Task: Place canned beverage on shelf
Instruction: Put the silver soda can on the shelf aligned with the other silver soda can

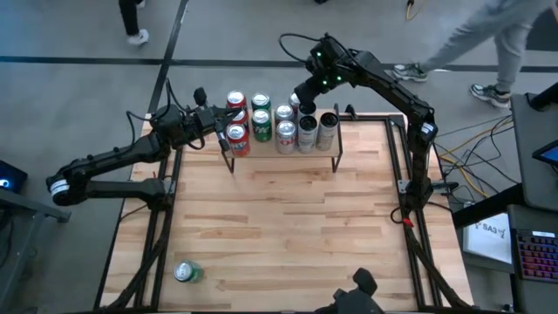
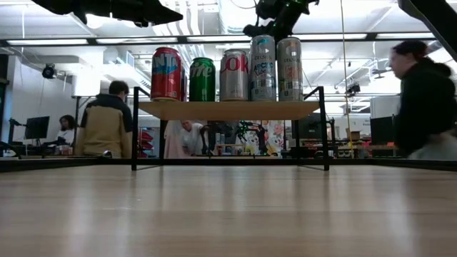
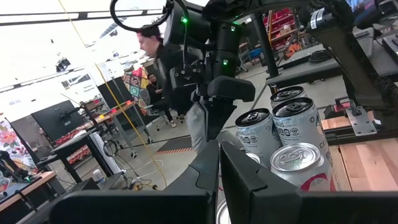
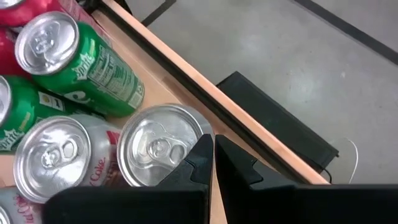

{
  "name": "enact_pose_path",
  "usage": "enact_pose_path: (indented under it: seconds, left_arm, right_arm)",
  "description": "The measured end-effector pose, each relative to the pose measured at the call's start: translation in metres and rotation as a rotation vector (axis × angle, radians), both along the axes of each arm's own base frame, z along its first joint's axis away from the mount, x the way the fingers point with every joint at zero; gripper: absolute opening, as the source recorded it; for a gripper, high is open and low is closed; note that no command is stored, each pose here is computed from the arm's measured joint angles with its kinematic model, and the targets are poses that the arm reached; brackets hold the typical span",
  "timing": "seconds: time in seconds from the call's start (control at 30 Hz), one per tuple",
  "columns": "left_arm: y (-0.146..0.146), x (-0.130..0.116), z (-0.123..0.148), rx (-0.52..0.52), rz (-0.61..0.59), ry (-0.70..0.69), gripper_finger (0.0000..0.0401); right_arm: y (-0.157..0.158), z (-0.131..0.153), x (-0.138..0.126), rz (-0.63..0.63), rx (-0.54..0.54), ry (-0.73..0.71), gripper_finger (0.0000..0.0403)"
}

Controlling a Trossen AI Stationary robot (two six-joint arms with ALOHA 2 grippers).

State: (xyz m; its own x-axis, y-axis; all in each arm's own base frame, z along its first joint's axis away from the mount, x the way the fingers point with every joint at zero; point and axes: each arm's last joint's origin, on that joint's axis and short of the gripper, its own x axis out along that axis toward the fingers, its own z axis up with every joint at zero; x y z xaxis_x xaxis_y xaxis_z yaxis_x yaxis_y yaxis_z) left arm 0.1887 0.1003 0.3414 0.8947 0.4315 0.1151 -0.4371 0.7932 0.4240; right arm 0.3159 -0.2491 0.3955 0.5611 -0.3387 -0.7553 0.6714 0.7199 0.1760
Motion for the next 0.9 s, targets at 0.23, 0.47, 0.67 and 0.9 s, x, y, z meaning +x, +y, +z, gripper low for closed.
enact_pose_path:
  seconds: [0.23,0.47,0.67,0.9]
  left_arm:
    - [0.000,0.000,0.000,0.000,0.000,0.000,0.0000]
    - [0.000,0.000,0.000,0.000,0.000,0.000,0.0000]
    - [0.000,0.000,0.000,0.000,0.000,0.000,0.0000]
    - [0.000,0.000,0.000,0.000,0.000,-0.001,0.0000]
  right_arm:
    - [0.000,0.007,0.000,0.021,-0.037,-0.017,0.0009]
    - [0.005,0.017,0.003,0.045,-0.078,-0.056,0.0009]
    - [0.010,0.014,0.014,0.088,-0.073,-0.080,0.0009]
    - [0.014,0.009,0.022,0.117,-0.072,-0.066,0.0009]
